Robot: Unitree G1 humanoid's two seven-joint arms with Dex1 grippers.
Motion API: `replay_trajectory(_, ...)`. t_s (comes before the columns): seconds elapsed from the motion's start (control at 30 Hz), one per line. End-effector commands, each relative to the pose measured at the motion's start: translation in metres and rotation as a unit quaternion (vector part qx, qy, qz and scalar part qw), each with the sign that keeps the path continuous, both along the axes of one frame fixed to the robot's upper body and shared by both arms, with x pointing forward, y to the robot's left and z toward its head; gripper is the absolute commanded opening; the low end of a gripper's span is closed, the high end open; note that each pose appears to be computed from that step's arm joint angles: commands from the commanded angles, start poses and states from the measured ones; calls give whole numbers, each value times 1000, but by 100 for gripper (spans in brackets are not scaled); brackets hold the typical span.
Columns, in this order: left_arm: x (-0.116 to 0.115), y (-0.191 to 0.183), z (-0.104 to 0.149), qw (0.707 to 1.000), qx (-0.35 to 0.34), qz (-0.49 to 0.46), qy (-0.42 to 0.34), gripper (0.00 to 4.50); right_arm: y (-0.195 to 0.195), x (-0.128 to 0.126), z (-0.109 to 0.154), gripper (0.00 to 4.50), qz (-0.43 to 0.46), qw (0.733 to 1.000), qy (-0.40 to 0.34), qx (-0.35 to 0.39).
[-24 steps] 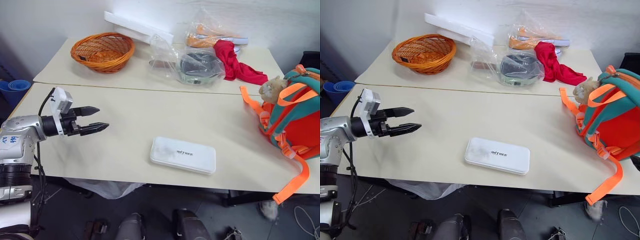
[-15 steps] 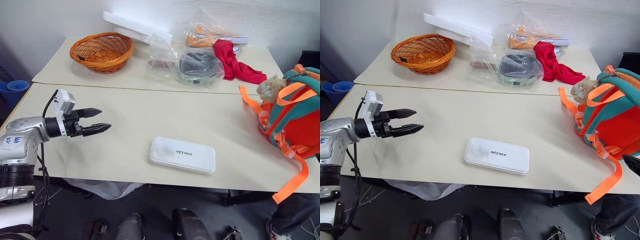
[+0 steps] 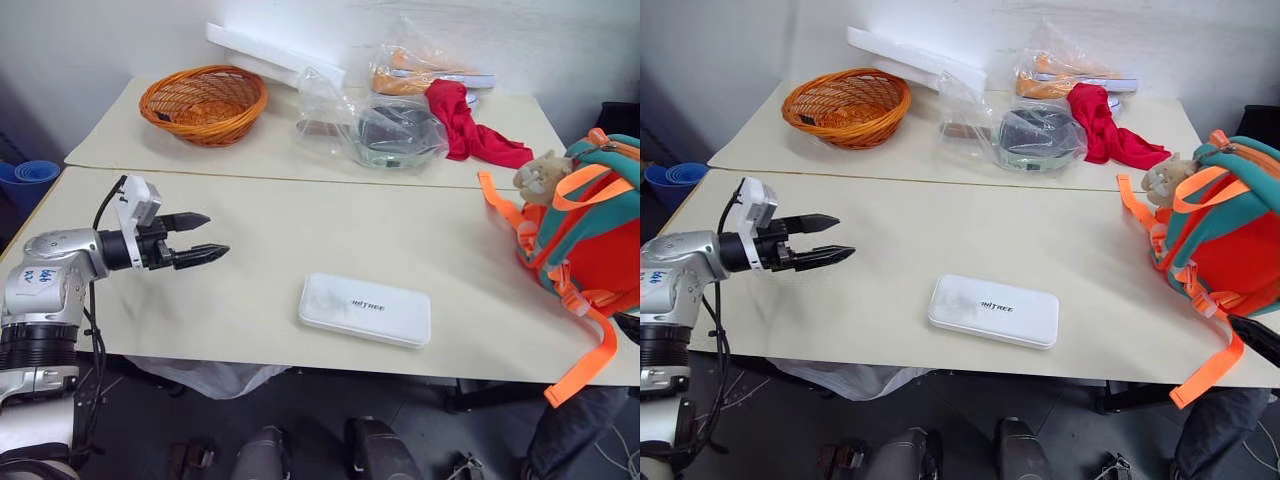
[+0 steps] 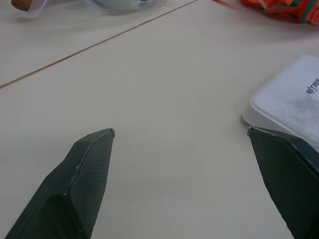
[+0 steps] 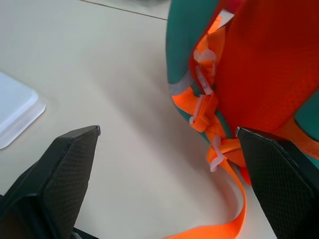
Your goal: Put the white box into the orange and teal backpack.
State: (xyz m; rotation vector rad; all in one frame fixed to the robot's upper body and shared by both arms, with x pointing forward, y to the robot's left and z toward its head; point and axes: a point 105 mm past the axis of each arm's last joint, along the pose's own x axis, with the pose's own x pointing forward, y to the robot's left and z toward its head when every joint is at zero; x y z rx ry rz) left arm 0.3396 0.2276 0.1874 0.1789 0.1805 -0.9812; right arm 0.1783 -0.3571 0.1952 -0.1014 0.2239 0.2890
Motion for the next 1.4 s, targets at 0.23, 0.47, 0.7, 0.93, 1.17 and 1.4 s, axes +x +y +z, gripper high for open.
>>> replay_trajectory(0.23,4,-49,-42,984,126,-121,-32,216,60,20,-39,199,125,988,59,-71)
replay_trajectory(0.47,-7,-89,-55,974,106,-202,-10,9,109,45,-72,0,196,975,76,-70)
replay_trajectory(0.7,-13,-113,-71,970,112,-217,15,3,146,76,-91,0,213,973,71,-55)
replay_trajectory(0.93,-34,-130,-73,965,84,-248,31,3,167,116,-89,0,202,977,41,-51)
replay_trajectory(1.17,-13,-96,-84,981,68,-116,138,41,150,116,-87,0,194,977,47,-77)
replay_trajectory(1.4,-34,-84,-77,926,-45,-79,365,242,149,114,-89,0,188,977,44,-87)
